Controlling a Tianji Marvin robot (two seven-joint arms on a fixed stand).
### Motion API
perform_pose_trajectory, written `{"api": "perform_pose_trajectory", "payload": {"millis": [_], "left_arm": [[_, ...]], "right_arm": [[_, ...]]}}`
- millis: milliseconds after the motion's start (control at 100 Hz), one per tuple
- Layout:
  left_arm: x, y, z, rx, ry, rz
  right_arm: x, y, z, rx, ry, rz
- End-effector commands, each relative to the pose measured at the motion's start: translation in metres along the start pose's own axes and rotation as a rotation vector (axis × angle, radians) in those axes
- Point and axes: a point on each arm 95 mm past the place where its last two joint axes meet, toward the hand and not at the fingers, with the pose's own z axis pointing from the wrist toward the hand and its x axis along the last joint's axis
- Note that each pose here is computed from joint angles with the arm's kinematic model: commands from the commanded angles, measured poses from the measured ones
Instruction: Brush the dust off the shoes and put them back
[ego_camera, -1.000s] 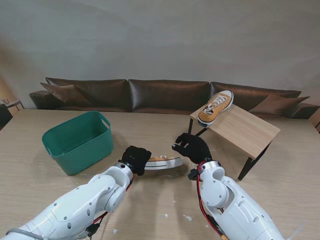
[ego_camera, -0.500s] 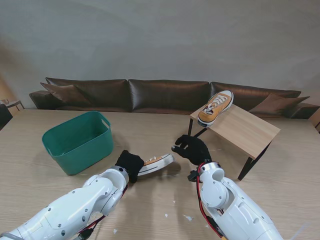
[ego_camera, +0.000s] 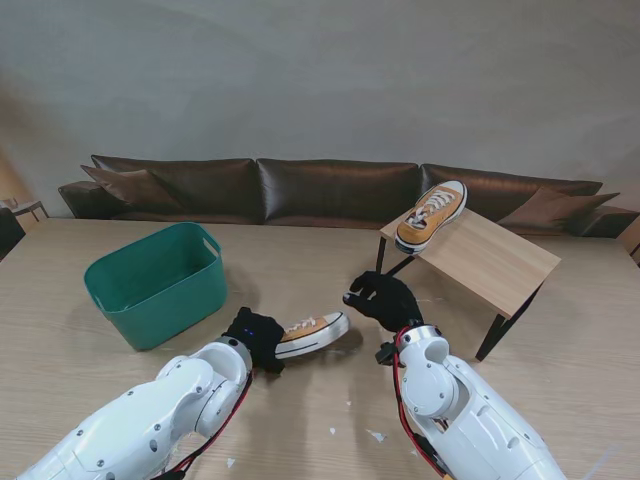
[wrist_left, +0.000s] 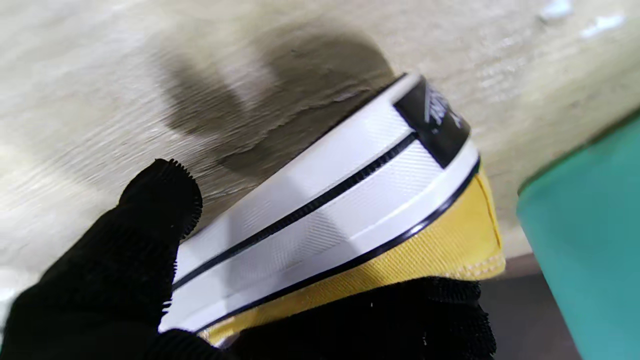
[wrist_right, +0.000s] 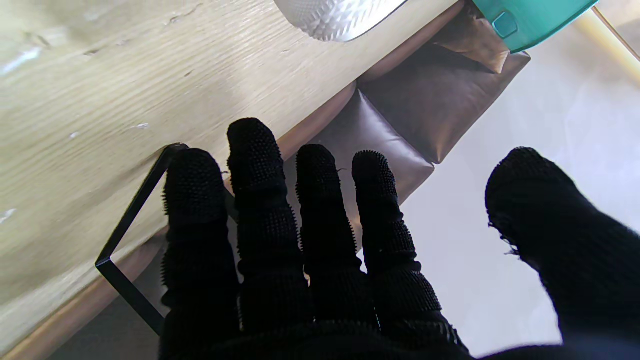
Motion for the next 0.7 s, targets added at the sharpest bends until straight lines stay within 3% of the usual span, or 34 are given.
{"api": "perform_pose_trajectory", "payload": {"millis": [0,230,450,690], "left_arm": [[0.010,0.012,-0.005,-0.042,0.019,-0.035],[0.013,0.005,-0.011,-0.087,0.017,-0.260],[0.015,0.002,-0.012,-0.093,-0.009,-0.414],[0.013,0.004,-0.012,-0.155,-0.040,-0.429]], "right_arm": [[0.001,-0.004,-0.003,0.022,0.000,0.006],[-0.001,-0.004,-0.007,0.077,-0.011,0.002],[-0.004,-0.001,-0.012,0.162,-0.066,-0.034],[-0.005,0.006,-0.017,0.227,-0.104,-0.103]]}}
